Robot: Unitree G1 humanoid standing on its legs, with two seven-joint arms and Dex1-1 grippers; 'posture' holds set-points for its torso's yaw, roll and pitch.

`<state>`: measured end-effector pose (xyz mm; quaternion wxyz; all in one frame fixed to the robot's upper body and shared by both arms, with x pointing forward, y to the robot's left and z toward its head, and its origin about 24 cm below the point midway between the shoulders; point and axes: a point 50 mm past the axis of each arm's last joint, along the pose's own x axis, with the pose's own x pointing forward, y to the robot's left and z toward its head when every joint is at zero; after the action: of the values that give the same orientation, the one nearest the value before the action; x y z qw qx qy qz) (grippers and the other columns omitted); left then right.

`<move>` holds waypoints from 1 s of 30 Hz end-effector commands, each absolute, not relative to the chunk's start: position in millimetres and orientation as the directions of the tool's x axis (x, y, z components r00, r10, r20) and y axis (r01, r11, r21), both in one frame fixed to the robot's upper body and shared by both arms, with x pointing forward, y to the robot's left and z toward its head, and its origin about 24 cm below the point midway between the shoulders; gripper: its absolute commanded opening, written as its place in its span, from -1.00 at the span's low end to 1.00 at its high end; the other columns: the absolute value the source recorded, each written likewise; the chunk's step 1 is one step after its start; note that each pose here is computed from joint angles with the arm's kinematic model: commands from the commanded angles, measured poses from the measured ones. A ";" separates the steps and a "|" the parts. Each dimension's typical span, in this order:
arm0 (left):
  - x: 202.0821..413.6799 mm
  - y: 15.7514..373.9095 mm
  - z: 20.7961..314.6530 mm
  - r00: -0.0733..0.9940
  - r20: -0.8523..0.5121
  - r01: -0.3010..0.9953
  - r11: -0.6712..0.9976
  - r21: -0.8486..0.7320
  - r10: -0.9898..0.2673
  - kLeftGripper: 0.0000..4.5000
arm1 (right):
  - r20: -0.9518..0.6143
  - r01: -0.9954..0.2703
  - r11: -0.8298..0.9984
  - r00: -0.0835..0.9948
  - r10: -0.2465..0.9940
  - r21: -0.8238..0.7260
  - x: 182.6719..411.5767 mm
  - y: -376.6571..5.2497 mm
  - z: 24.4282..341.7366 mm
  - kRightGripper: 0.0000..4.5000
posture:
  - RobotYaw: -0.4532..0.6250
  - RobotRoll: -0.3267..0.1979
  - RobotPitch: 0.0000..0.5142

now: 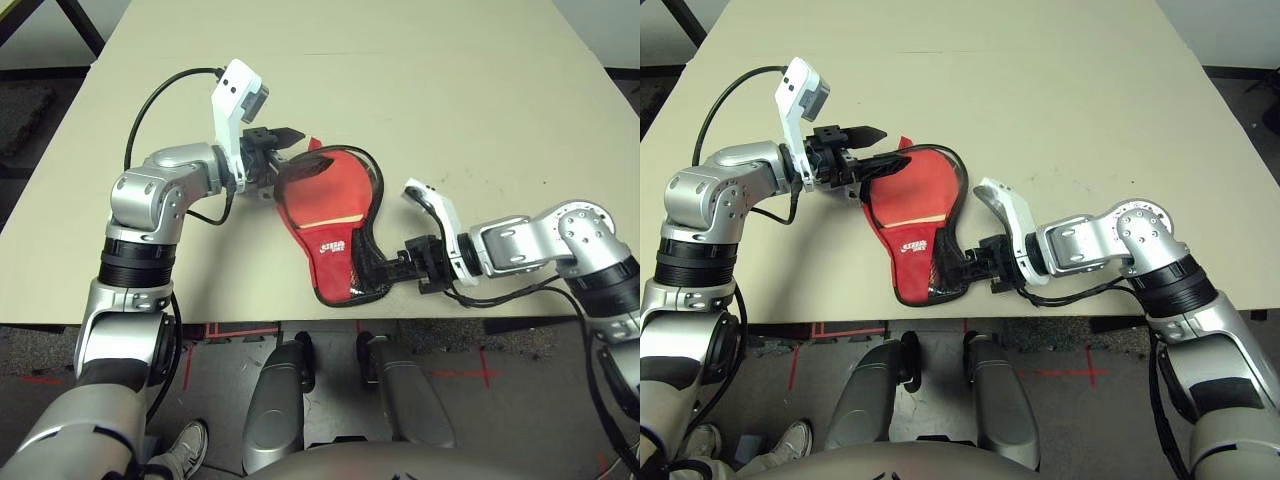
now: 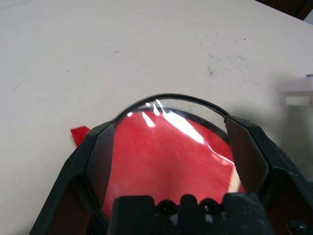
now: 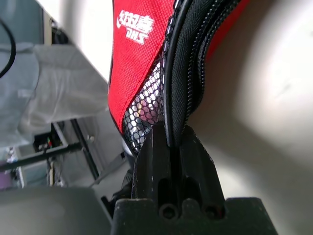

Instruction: Store the ping-pong paddle in its case and zip it.

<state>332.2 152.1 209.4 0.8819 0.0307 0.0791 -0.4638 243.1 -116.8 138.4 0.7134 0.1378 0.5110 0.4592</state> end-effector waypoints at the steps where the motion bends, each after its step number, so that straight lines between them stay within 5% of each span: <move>1: 330.4 153.4 205.2 0.559 -0.182 0.820 0.572 -0.024 -0.809 1.00 | -0.599 -0.539 0.491 -0.031 0.800 0.684 233.5 -112.0 137.6 -1.00 | -0.09 0.25 0.04; 5: 329.4 155.2 204.6 0.566 -0.184 0.815 0.579 -0.024 -0.804 1.00 | -0.608 -0.525 0.524 0.016 0.794 0.671 238.9 -110.7 136.5 -1.00 | -0.08 0.25 0.04; 18: 332.5 160.6 212.7 0.587 -0.174 0.803 0.596 0.003 -0.791 1.00 | -0.537 -0.516 0.646 0.366 0.760 0.562 260.7 -128.7 175.7 0.99 | -0.11 0.25 -0.01; 23: 337.9 165.2 221.4 0.596 -0.169 0.799 0.600 0.028 -0.785 1.00 | -0.534 -0.648 0.660 0.430 0.728 0.380 261.1 -128.7 202.6 0.99 | -0.15 0.25 -0.02; 30: 347.5 177.8 235.0 0.581 -0.217 0.812 0.578 0.085 -0.784 1.00 | -0.619 -0.835 0.551 0.431 0.657 0.003 266.4 -105.0 183.5 0.99 | -0.20 0.25 -0.04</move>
<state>346.2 175.4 234.7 0.8893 0.0698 0.0686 -0.4467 264.8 -109.7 185.4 0.8359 -0.1150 0.3073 0.4401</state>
